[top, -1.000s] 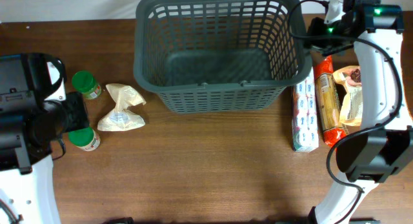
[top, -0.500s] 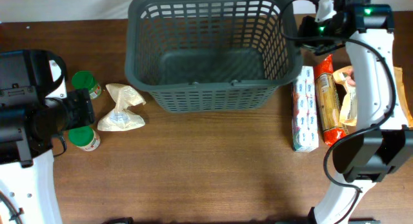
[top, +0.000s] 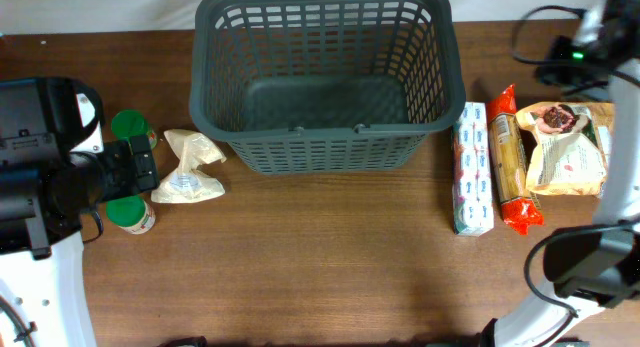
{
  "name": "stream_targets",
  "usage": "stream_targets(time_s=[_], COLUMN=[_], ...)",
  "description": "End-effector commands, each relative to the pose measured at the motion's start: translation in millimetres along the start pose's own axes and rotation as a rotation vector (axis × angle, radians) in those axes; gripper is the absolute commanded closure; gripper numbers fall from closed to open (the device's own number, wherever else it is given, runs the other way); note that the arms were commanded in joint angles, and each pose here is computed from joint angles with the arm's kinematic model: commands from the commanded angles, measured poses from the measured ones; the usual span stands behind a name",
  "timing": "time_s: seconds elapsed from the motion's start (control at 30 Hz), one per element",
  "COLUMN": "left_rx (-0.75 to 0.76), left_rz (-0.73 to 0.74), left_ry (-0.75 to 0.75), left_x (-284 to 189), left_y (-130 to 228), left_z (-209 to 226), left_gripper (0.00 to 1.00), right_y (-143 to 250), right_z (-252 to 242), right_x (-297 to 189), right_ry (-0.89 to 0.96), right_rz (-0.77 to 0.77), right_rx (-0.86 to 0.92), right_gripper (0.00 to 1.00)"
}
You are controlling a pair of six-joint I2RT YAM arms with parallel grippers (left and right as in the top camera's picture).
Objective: Pack container
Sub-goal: 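Reach the right gripper to the printed snack bag and grasp it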
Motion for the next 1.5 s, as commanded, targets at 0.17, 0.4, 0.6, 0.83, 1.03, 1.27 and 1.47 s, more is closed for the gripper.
stream_targets(time_s=[0.17, 0.4, 0.6, 0.83, 1.03, 1.27, 1.47], left_rx=[-0.003, -0.003, -0.003, -0.003, -0.003, -0.003, -0.003], left_rz=[0.001, 0.001, 0.001, 0.002, 0.002, 0.001, 0.001], left_ry=[-0.011, -0.011, -0.011, -0.011, -0.011, -0.011, -0.011], left_x=[0.9, 0.9, 0.9, 0.9, 0.9, 0.9, 0.9], left_y=[-0.9, -0.9, -0.9, -0.8, -0.8, -0.9, -0.9], left_z=[2.4, 2.4, 2.4, 2.4, 2.4, 2.4, 2.4], left_gripper=[0.01, 0.01, 0.01, 0.01, 0.01, 0.01, 0.01], right_y=[21.3, 47.2, 74.9, 92.2, 115.6, 167.6, 184.1], right_z=[-71.2, -90.2, -110.8, -123.3, -123.0, -111.5, -102.3], right_x=[29.2, 86.9, 131.8, 168.4, 207.2, 254.8, 265.2], right_ry=[0.319, 0.354, 0.365, 0.363, 0.346, 0.262, 0.216], right_rz=[0.142, 0.268, 0.361, 0.397, 0.493, 0.687, 0.740], right_rx=[-0.050, -0.037, -0.001, 0.019, -0.013, -0.028, 0.020], right_gripper=[0.01, 0.01, 0.01, 0.01, 0.01, 0.20, 0.62])
Point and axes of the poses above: each gripper's point midway between its finger pads, its own x axis out along the fingers, its own z axis along the line the jaws close on, y = z × x, the point moved 2 cm from there along -x, back along the fingers, and after that the axes turned 9 degrees about -x, right-handed, at the moved point
